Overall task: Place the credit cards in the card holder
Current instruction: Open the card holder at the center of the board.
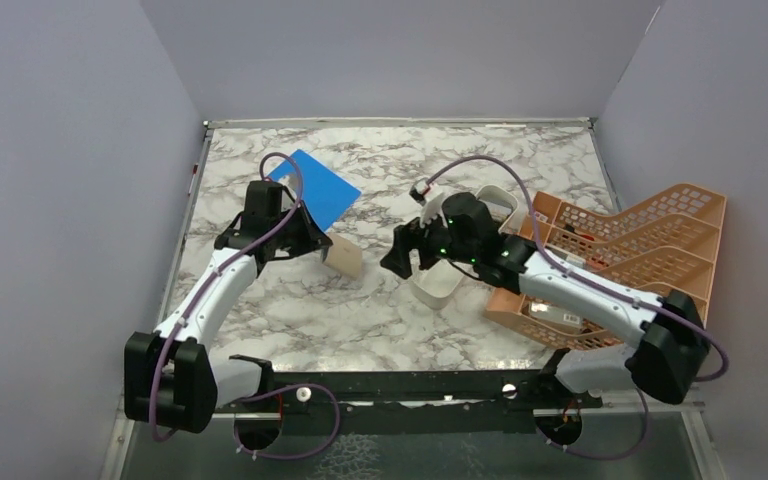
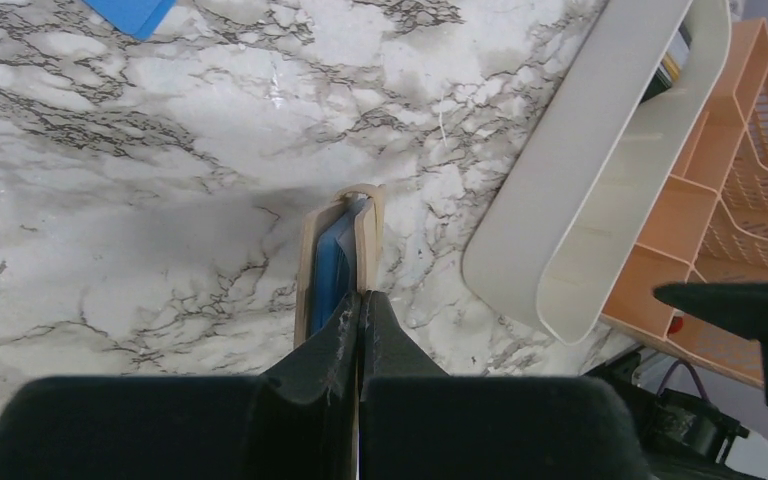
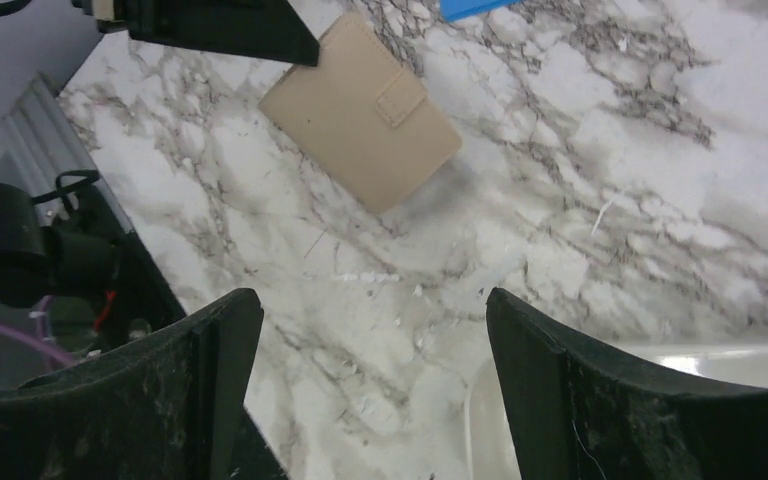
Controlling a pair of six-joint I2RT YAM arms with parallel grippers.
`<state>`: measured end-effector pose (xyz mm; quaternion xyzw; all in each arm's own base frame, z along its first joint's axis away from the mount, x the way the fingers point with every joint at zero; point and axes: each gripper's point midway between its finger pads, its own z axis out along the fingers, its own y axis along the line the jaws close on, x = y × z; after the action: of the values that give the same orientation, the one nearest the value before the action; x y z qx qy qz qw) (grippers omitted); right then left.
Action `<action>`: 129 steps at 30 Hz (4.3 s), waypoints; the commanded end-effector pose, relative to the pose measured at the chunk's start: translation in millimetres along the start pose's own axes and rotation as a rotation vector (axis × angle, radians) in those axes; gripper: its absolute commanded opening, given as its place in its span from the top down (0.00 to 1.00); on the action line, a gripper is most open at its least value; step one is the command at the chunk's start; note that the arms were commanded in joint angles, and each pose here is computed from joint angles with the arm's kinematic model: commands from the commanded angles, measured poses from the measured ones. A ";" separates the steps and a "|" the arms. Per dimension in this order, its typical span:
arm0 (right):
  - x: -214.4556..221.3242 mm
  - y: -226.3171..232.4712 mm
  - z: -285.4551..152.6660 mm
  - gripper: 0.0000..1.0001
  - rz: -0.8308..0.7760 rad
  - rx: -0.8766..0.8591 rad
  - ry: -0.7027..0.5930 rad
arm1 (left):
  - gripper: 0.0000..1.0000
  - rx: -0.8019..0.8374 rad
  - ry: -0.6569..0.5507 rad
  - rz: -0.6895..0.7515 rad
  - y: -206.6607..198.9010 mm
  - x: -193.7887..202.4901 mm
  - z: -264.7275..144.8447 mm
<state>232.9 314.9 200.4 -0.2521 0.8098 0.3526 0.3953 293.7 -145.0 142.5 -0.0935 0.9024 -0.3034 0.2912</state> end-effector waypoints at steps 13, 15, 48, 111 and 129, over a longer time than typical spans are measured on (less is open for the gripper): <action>-36.8 55.3 88.1 0.11 -0.516 -0.174 -0.309 | 1.00 0.179 0.025 -0.154 -53.5 -0.5 -27.6; -28.9 56.5 93.8 0.07 -0.575 -0.136 -0.316 | 1.00 0.183 0.019 -0.171 -55.4 -1.4 -29.6; 5.3 52.5 62.3 0.90 -0.205 0.055 -0.171 | 0.25 0.276 -0.093 -0.023 -87.3 -29.4 -64.0; -55.2 40.1 -27.7 0.29 -0.044 -0.108 -0.068 | 1.00 0.585 -0.368 0.658 -119.1 13.5 -61.5; -44.5 59.1 -8.7 0.45 0.005 -0.246 -0.049 | 1.00 0.709 -0.116 0.016 -150.9 25.7 -84.4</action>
<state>220.8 342.1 261.6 -0.2860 0.7563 0.4335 0.3979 231.3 -222.2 252.6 0.0519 0.7482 -0.5186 0.4106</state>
